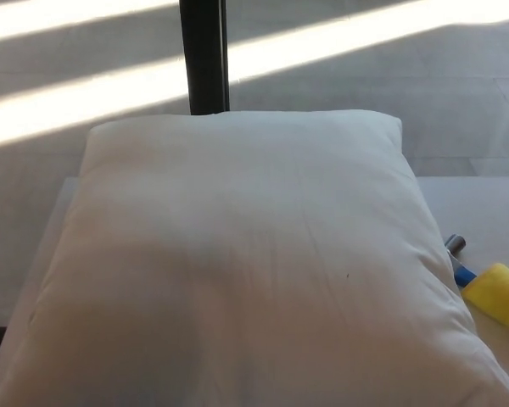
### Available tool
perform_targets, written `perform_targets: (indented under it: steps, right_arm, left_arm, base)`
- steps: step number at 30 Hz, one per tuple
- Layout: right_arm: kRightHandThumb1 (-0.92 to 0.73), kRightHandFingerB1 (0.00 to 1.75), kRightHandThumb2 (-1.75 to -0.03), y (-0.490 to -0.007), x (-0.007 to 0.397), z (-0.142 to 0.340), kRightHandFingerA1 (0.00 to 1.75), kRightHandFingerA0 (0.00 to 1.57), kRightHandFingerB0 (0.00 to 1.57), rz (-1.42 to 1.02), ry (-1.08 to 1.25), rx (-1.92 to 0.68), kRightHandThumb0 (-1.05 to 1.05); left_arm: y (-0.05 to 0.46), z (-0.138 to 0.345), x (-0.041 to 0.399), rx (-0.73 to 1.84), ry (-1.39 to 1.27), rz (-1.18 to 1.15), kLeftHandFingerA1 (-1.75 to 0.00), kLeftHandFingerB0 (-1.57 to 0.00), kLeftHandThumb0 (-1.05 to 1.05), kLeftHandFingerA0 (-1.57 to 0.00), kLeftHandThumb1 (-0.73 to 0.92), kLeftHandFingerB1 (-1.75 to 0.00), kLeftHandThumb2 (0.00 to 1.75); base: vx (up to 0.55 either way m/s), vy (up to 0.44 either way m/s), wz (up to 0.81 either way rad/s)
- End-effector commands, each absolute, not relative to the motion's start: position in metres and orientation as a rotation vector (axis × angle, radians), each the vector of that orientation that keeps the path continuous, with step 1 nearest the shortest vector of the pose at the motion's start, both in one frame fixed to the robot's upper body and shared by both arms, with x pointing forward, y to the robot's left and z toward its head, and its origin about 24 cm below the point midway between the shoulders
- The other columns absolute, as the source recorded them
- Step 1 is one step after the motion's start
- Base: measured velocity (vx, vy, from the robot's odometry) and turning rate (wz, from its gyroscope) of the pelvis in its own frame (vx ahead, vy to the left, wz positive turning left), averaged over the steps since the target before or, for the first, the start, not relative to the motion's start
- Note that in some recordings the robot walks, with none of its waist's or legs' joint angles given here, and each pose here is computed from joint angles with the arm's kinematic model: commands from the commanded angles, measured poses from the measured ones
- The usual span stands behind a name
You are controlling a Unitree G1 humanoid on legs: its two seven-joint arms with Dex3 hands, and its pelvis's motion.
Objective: A hammer is kept on the right hand side and a pillow is kept on the left hand side on the desk infront of the robot and the robot uses its right hand to pick up the hammer and makes a downward swinging motion to hit the pillow
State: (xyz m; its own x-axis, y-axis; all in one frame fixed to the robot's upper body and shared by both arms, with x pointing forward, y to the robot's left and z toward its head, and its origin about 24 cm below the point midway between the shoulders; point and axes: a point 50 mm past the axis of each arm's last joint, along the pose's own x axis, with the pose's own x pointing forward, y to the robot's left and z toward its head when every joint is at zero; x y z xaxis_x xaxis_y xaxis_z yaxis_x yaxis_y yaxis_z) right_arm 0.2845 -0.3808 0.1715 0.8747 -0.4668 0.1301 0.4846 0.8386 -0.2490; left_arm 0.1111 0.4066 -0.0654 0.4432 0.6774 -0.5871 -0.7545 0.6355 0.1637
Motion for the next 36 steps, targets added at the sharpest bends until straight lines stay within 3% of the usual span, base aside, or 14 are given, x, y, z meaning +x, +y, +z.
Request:
perform_targets:
  steps: [1, 2, 3, 4, 5, 7, 8, 9, 10, 11, 19, 24, 30, 36]
  right_arm:
    - [-0.58, 0.0, -1.05, -0.339, 0.304, 0.164, 0.09, 0.0, 0.0, -0.192, 0.066, -0.793, -1.02]
    - [-0.6, 0.0, -1.06, -0.334, 0.306, 0.157, 0.1, 0.0, 0.0, -0.157, 0.094, -0.839, -1.04]
    - [-0.56, 0.06, -0.9, -0.329, 0.307, 0.149, 0.0, 0.0, 0.03, -0.124, 0.12, -0.888, -1.02]
    - [-0.56, 0.06, -0.9, -0.327, 0.308, 0.143, 0.0, 0.0, 0.03, -0.105, 0.134, -0.897, -1.02]
    - [-0.61, 0.0, -1.06, -0.324, 0.308, 0.133, 0.12, 0.0, 0.0, -0.077, 0.186, -0.945, -1.04]
    - [-0.59, 0.0, -0.99, -0.319, 0.309, 0.115, 0.02, 0.0, 0.0, -0.052, 0.259, -1.025, -1.03]
    - [-0.56, 0.03, -0.95, -0.318, 0.31, 0.109, 0.01, 0.0, 0.0, -0.039, 0.274, -1.028, -1.0]
    - [-0.73, 0.09, -0.72, -0.317, 0.309, 0.104, 0.0, 0.0, 0.0, -0.029, 0.281, -1.033, -0.98]
    - [-0.73, 0.09, -0.72, -0.316, 0.309, 0.1, 0.0, 0.0, 0.0, -0.022, 0.282, -1.04, -0.98]
    - [-0.59, 0.0, -1.05, -0.314, 0.308, 0.09, 0.14, 0.0, 0.0, -0.023, 0.292, -1.044, -1.0]
    - [-0.62, 0.01, -1.05, -0.311, 0.309, 0.075, 0.11, 0.0, 0.01, 0.018, 0.334, -1.111, -1.01]
    - [-0.66, 0.02, -1.06, -0.309, 0.312, 0.069, 0.06, 0.0, 0.14, 0.033, 0.349, -1.192, -1.05]
    - [-0.58, 0.23, -0.98, -0.303, 0.321, 0.062, 0.16, 0.0, 0.07, 0.06, 0.374, -1.279, -0.89]
    - [-0.62, 0.19, -1.02, -0.301, 0.323, 0.05, 0.08, 0.0, 0.07, 0.089, 0.435, -1.357, -1.0]
  left_arm:
    - [0.411, -0.06, 0.111, -0.142, 0.621, 0.88, -0.55, -0.66, -0.62, -0.7, 0.61, -0.51, 0.59]
    - [0.411, -0.06, 0.111, -0.144, 0.616, 0.874, -0.56, -0.63, -0.61, -0.68, 0.62, -0.51, 0.59]
    - [0.411, -0.06, 0.109, -0.148, 0.611, 0.867, -0.56, -0.62, -0.61, -0.68, 0.62, -0.51, 0.59]
    - [0.411, -0.06, 0.109, -0.152, 0.611, 0.866, -0.56, -0.62, -0.61, -0.68, 0.62, -0.51, 0.59]
    - [0.411, -0.061, 0.108, -0.149, 0.617, 0.868, -0.56, -0.61, -0.61, -0.68, 0.62, -0.5, 0.59]
    - [0.411, -0.061, 0.106, -0.15, 0.625, 0.877, -0.58, -0.64, -0.62, -0.71, 0.61, -0.5, 0.59]
    - [0.411, -0.062, 0.106, -0.154, 0.63, 0.882, -0.58, -0.65, -0.6, -0.73, 0.61, -0.5, 0.59]
    - [0.411, -0.062, 0.105, -0.151, 0.635, 0.881, -0.58, -0.65, -0.61, -0.74, 0.62, -0.5, 0.59]
    - [0.411, -0.062, 0.105, -0.145, 0.638, 0.878, -0.58, -0.65, -0.61, -0.74, 0.62, -0.5, 0.59]
    - [0.412, -0.062, 0.104, -0.151, 0.63, 0.872, -0.58, -0.63, -0.63, -0.71, 0.61, -0.49, 0.59]
    - [0.411, -0.063, 0.104, -0.157, 0.643, 0.874, -0.58, -0.63, -0.64, -0.7, 0.61, -0.5, 0.59]
    - [0.411, -0.064, 0.101, -0.146, 0.662, 0.874, -0.56, -0.66, -0.61, -0.75, 0.62, -0.48, 0.59]
    - [0.411, -0.064, 0.101, -0.139, 0.661, 0.868, -0.57, -0.61, -0.64, -0.71, 0.61, -0.47, 0.59]
    - [0.411, -0.064, 0.101, -0.115, 0.672, 0.856, -0.6, -0.65, -0.64, -0.75, 0.62, -0.49, 0.59]
  base:
    - [0.0, 0.0, 0.0]
    - [0.0, 0.0, 0.0]
    - [0.0, 0.0, 0.0]
    - [0.0, 0.0, 0.0]
    - [0.0, 0.0, 0.0]
    - [0.0, 0.0, 0.0]
    - [0.0, 0.0, 0.0]
    - [0.0, 0.0, 0.0]
    - [0.0, 0.0, 0.0]
    - [0.0, 0.0, 0.0]
    - [0.0, 0.0, 0.0]
    - [0.0, 0.0, 0.0]
    - [0.0, 0.0, 0.0]
    - [0.0, 0.0, 0.0]
